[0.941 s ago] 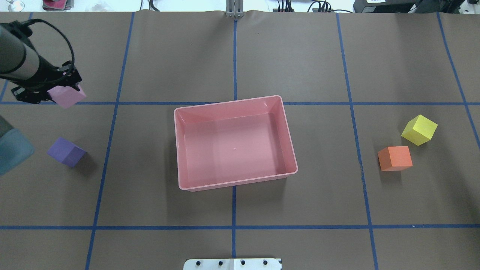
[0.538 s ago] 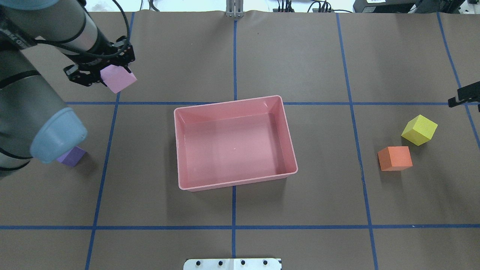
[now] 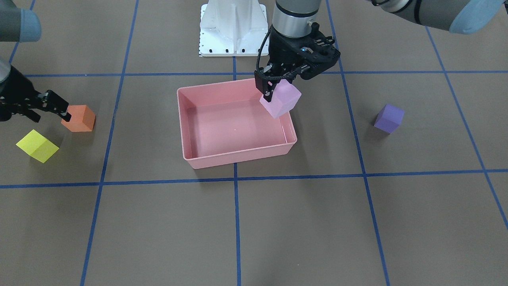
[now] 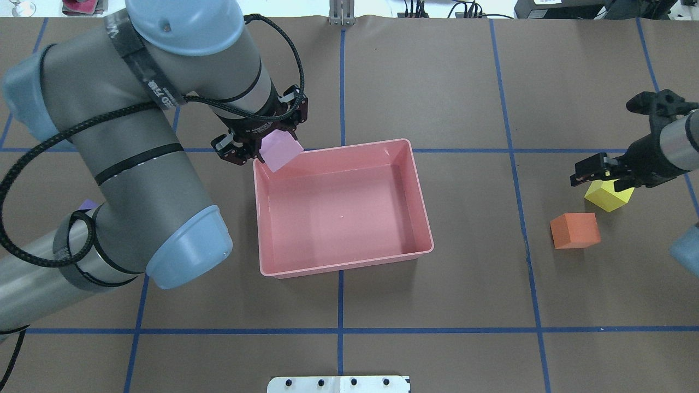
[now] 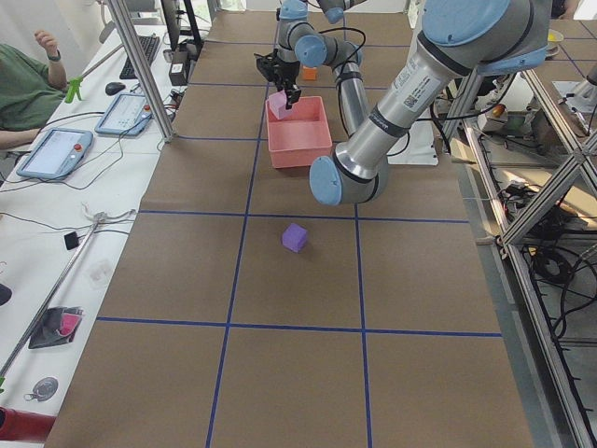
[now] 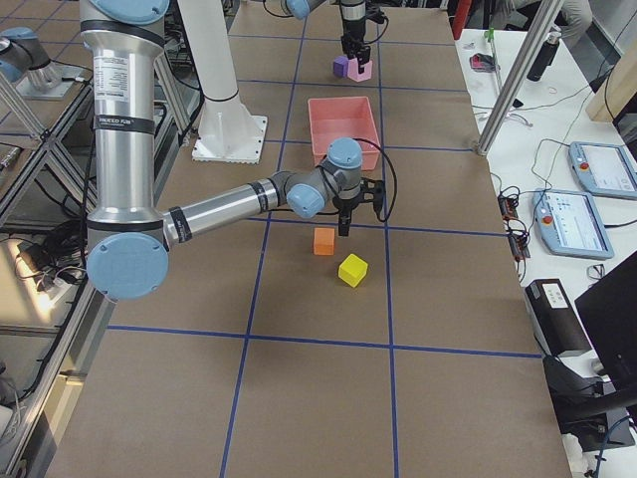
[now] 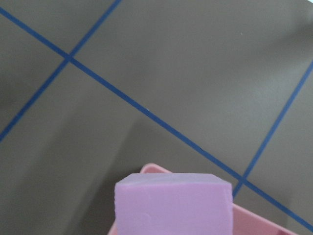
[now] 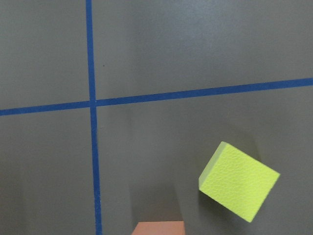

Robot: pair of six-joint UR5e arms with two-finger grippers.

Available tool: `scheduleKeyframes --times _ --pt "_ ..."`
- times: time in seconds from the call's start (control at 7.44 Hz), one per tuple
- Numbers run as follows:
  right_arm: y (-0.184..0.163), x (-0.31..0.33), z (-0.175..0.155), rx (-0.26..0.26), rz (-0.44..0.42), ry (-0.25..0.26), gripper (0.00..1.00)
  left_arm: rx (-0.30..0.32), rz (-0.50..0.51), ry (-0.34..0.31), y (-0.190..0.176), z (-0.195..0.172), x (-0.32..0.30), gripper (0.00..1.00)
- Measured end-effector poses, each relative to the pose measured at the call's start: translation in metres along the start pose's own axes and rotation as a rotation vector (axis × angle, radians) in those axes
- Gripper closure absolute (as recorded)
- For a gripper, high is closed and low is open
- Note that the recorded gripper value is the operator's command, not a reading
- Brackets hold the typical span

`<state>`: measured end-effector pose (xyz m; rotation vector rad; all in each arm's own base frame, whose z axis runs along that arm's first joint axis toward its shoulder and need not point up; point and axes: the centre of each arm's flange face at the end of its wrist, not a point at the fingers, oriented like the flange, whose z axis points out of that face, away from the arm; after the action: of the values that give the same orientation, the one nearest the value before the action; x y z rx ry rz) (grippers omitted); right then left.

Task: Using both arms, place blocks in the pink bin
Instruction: 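Release the pink cube into the bin while the right gripper grasps the orange cube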

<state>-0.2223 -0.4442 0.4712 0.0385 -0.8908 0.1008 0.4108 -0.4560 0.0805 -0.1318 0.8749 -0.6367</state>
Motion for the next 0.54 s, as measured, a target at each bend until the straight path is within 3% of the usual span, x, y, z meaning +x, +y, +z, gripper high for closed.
scheduleKeyframes --times 0.54 --pt "0.027 0.005 0.039 -0.053 -0.069 0.064 0.0 0.004 0.01 -0.016 0.018 0.016 0.007 1.0"
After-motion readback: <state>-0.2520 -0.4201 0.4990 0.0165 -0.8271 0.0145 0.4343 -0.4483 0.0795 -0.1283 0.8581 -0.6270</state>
